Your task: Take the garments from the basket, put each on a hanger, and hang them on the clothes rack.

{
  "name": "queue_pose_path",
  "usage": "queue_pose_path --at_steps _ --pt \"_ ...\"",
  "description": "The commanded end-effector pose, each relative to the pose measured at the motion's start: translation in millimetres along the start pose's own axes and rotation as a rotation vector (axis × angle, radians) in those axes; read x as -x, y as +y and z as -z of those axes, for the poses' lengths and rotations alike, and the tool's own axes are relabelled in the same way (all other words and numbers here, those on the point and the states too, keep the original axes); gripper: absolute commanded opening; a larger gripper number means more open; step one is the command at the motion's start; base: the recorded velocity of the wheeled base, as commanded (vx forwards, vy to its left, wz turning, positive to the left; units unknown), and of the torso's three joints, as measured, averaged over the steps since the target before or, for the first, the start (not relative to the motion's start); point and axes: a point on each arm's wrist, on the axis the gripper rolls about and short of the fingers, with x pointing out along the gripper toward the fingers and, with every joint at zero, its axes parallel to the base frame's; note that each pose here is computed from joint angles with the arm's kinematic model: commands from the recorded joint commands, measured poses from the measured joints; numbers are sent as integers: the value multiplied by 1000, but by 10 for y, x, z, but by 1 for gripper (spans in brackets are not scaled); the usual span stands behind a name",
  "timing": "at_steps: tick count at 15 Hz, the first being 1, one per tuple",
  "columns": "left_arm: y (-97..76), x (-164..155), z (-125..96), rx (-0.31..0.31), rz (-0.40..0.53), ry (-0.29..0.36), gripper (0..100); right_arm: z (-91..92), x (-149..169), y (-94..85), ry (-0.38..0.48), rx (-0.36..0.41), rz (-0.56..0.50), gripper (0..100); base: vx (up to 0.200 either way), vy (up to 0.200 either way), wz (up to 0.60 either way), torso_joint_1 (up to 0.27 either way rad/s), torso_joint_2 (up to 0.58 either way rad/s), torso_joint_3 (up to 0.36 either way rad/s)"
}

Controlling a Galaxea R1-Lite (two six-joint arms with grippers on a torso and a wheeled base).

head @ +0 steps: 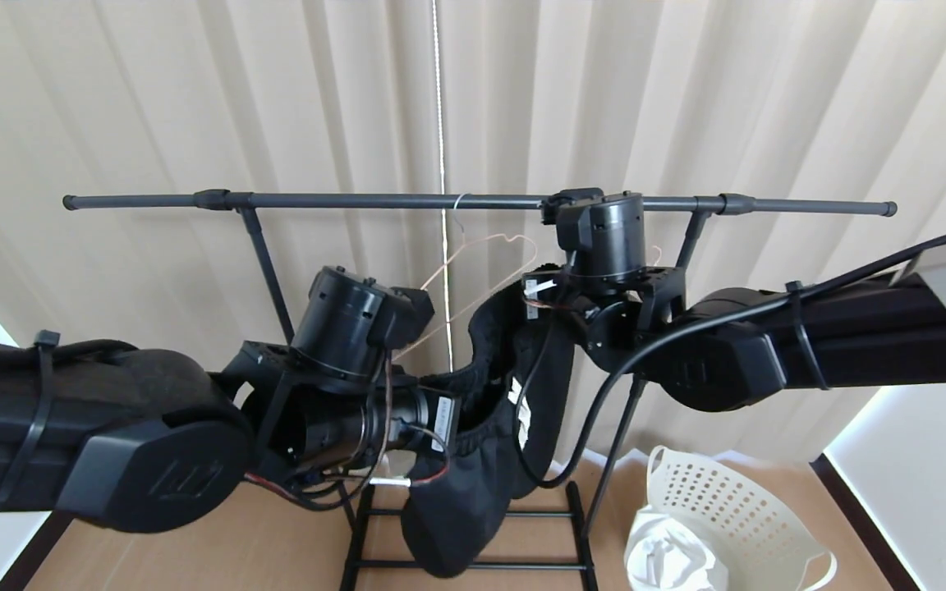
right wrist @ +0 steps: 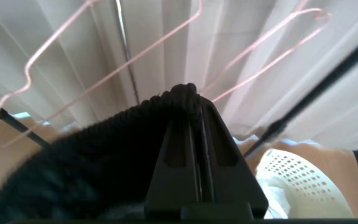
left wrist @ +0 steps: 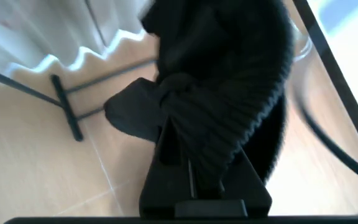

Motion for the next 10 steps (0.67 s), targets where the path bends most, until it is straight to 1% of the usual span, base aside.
queue_pose_path --at_steps 1,2,3,4,6,7,8,10 --pt "161 -51 -167 27 -42 -43 0 -139 268 -267 -15 -16 21 0 0 0 0 0 0 0" --pt "232 -105 -300 39 -59 -76 0 -136 400 -366 -9 -11 22 0 0 0 0 0 0 0" --pt "293 -178 -423 39 -76 -102 0 -99 527 -469 4 0 24 0 0 0 0 0 0 0" --pt "308 -248 -516 32 -81 -121 0 -28 594 -526 24 16 27 0 0 0 0 0 0 0" --pt "298 -338 -598 28 -81 -137 0 118 624 -575 61 40 34 0 0 0 0 0 0 0" --pt "284 -399 -633 28 -78 -145 0 240 643 -613 91 52 40 0 0 0 0 0 0 0" --pt "272 -453 -658 28 -78 -149 0 288 657 -632 103 45 44 0 0 0 0 0 0 0" --pt "247 -468 -759 23 -94 -186 0 263 773 -715 104 40 44 0 0 0 0 0 0 0"
